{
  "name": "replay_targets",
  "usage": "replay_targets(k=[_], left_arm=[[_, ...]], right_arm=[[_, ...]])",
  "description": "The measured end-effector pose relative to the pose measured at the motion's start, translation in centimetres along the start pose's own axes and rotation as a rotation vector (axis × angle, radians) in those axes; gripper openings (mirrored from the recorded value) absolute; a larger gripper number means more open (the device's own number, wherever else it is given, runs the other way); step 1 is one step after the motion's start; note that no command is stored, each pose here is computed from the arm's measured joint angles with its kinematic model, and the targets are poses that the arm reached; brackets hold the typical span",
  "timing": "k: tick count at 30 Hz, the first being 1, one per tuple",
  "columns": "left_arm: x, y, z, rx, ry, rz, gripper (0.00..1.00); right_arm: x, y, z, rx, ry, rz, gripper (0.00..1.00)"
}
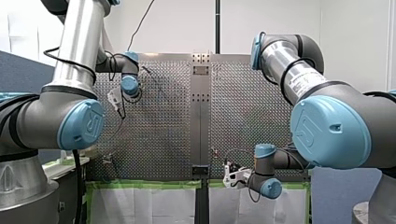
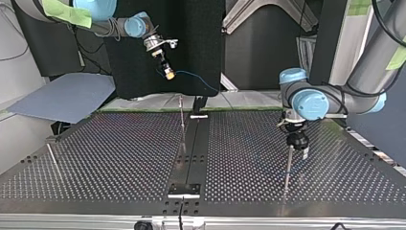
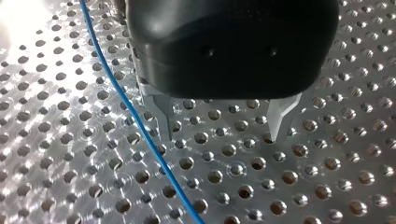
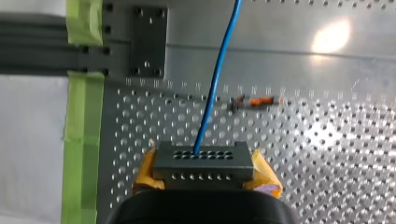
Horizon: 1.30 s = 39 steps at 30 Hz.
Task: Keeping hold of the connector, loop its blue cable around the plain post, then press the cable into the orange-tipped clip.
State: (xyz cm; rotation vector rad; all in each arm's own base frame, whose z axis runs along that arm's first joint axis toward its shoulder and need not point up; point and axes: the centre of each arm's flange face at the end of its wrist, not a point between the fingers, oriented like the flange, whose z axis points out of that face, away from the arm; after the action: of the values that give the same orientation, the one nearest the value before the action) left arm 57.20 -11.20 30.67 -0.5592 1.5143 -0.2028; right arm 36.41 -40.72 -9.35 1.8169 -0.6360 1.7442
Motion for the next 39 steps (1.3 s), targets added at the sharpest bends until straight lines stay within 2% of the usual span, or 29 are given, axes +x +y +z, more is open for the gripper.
replay_targets(k=[6,10,20,27,35,39], left_arm=[[0.7,0.3,-0.6,0.005,0.015,-0.054,1.00],[0.9,0.1,-1.0,0.015,0.025,-0.061,1.00],[-0.3,-0.7,-3.4,0.041,0.018,-0.070,1.00],[-0.7,-0.9,-5.9,0.072,0.025,-0.063,1.00],[-1.8,-0.9,-8.6,0.125,-0.020,-0.076,1.00],[-2.1,-0.3,-10.2,0.115,-0.026,-0.072,1.00]], right_arm=[[0.1,-0.6,0.0,0.058,0.006,0.000,0.00],[0.1,-0.8,0.0,0.074,0.006,0.000,0.00],[0.1,-1.1,0.0,0.081,0.005,0.001,0.00],[0.1,-1.1,0.0,0.081,0.005,0.001,0.00],[0.1,-1.1,0.0,0.079,0.005,0.002,0.00],[0.1,-1.1,0.1,0.079,0.005,0.010,0.00]])
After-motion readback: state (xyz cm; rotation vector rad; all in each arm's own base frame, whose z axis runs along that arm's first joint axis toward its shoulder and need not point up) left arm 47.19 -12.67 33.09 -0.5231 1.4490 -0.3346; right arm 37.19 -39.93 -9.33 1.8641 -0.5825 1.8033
